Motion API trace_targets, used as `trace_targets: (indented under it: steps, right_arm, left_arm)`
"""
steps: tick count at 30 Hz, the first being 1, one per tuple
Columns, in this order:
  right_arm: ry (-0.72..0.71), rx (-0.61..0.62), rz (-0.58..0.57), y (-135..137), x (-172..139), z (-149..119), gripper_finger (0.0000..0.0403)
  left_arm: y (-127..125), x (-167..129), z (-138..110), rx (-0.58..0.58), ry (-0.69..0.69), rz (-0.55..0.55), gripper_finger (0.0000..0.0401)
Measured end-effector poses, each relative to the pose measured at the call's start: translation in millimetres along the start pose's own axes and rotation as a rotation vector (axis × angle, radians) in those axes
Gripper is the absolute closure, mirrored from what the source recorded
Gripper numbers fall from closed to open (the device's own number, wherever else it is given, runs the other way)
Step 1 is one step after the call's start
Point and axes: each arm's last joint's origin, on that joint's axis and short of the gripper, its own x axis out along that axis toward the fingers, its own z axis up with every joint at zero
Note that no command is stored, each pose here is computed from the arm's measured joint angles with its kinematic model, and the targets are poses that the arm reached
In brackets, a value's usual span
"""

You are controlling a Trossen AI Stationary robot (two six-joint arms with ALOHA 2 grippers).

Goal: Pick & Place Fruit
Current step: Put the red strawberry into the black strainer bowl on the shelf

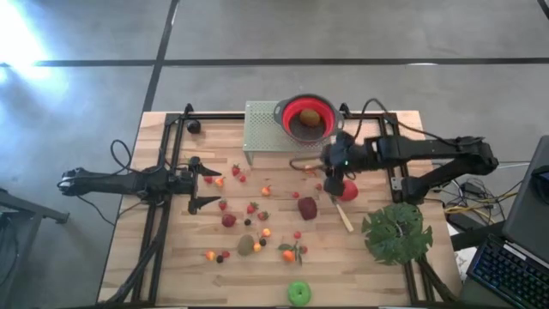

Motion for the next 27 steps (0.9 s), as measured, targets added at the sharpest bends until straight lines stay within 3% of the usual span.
trace_targets:
  steps: [8, 18, 27]
  right_arm:
    - [0.024, 0.029, -0.130, 25, 26, -44, 0.0299]
    - [-0.050, 0.069, -0.079, 39, 60, -76, 0.0314]
    - [-0.112, 0.168, -0.047, 40, 81, -98, 0.0282]
  left_arm:
    - [0, 0, 0, 0.000, 0.000, 0.001, 0.0013]
    - [0, 0, 0, 0.000, 0.000, 0.000, 0.0013]
    - [0, 0, 0, 0.000, 0.000, 0.000, 0.0013]
